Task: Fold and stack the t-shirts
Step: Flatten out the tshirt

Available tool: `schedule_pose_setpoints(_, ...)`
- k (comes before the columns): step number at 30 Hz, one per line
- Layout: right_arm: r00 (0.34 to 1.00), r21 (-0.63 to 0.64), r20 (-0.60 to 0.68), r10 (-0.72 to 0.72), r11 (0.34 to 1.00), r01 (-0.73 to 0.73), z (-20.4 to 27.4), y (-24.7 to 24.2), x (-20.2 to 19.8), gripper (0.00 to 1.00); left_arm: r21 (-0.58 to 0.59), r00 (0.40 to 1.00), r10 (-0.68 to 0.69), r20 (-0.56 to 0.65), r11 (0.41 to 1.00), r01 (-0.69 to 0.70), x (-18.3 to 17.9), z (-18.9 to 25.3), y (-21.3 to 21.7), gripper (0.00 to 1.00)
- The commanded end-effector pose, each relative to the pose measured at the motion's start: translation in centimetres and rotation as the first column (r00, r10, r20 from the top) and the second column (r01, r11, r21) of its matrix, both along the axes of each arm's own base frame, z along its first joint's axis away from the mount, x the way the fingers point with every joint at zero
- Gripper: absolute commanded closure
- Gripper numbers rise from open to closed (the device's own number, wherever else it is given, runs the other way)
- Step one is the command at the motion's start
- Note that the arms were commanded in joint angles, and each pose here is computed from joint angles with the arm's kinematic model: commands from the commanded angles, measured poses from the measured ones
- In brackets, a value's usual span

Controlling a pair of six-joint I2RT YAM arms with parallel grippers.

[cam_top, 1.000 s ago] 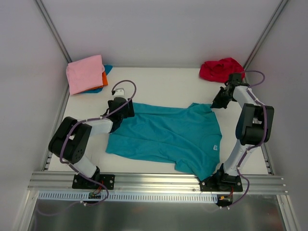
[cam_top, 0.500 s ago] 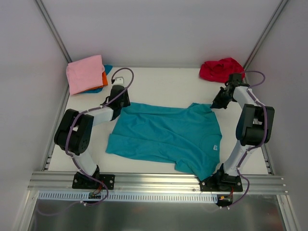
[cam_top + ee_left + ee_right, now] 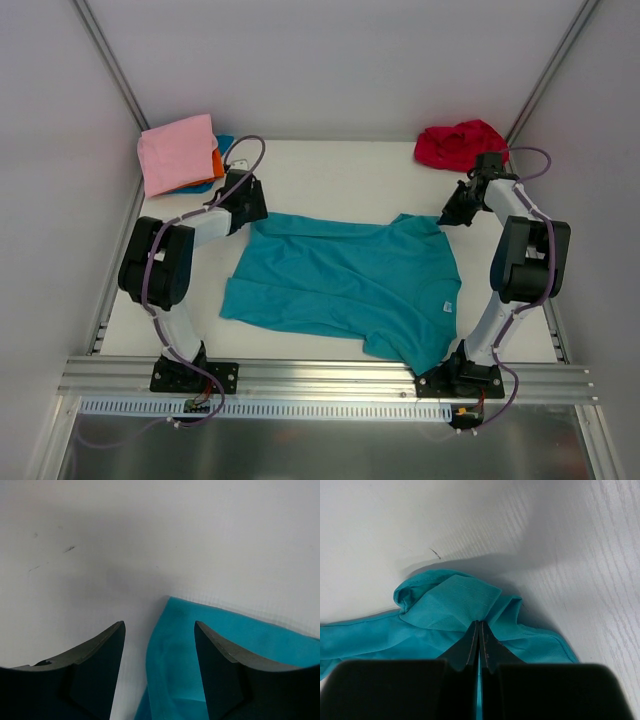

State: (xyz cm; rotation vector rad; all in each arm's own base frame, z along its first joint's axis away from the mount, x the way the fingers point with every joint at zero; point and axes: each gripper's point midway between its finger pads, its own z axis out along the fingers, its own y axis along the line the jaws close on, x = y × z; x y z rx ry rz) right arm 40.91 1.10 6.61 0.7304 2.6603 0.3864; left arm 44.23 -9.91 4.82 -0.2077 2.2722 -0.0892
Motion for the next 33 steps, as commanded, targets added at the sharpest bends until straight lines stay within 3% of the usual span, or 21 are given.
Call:
schedule_pose_setpoints(1, 0.999, -0.002, 0.043, -0.004, 1.000, 0.004, 1.7, -0.1, 0.1, 0.99, -0.054, 0.997, 0.027, -0.070, 0.998, -0.031, 0.6, -0.4, 0.1, 0.42)
schedule_pose_setpoints(18, 0.999, -0.014, 0.039, -0.011, 1.000, 0.011, 1.5, -0.4, 0.1, 1.00, -0.183, 0.968, -0.050, -0.246, 0.983, 0.004, -0.3, -2.9, -1.5, 0.47)
schedule_pose_setpoints(21, 0.999, -0.011, 0.038, -0.011, 1.000, 0.012, 1.4, -0.3, 0.2, 1.00, -0.186, 0.966, -0.052, -0.254, 0.983, 0.004, -0.6, -3.0, -1.6, 0.59)
schedule_pose_setpoints(22, 0.999, -0.011, 0.034, -0.012, 1.000, 0.012, 1.3, -0.3, 0.0, 1.00, -0.188, 0.965, -0.053, -0.257, 0.982, 0.004, -0.7, -3.1, -1.6, 0.68)
schedule_pose_setpoints(23, 0.999, -0.010, 0.032, -0.013, 1.000, 0.013, 1.2, -0.3, 0.1, 1.00, -0.186, 0.964, -0.049, -0.263, 0.982, -0.001, -0.8, -3.2, -1.5, 0.99)
schedule_pose_setpoints(28, 0.999, -0.007, 0.039, -0.010, 1.000, 0.010, 1.4, -0.3, 0.2, 1.00, -0.183, 0.965, -0.039, -0.258, 0.983, -0.009, -1.1, -2.9, -1.3, 1.00)
schedule_pose_setpoints(33, 0.997, 0.003, 0.081, 0.002, 1.000, -0.002, 2.7, -0.1, 0.9, 1.00, -0.194, 0.987, -0.043, -0.156, 0.981, 0.012, -0.7, 0.3, -1.3, 1.00)
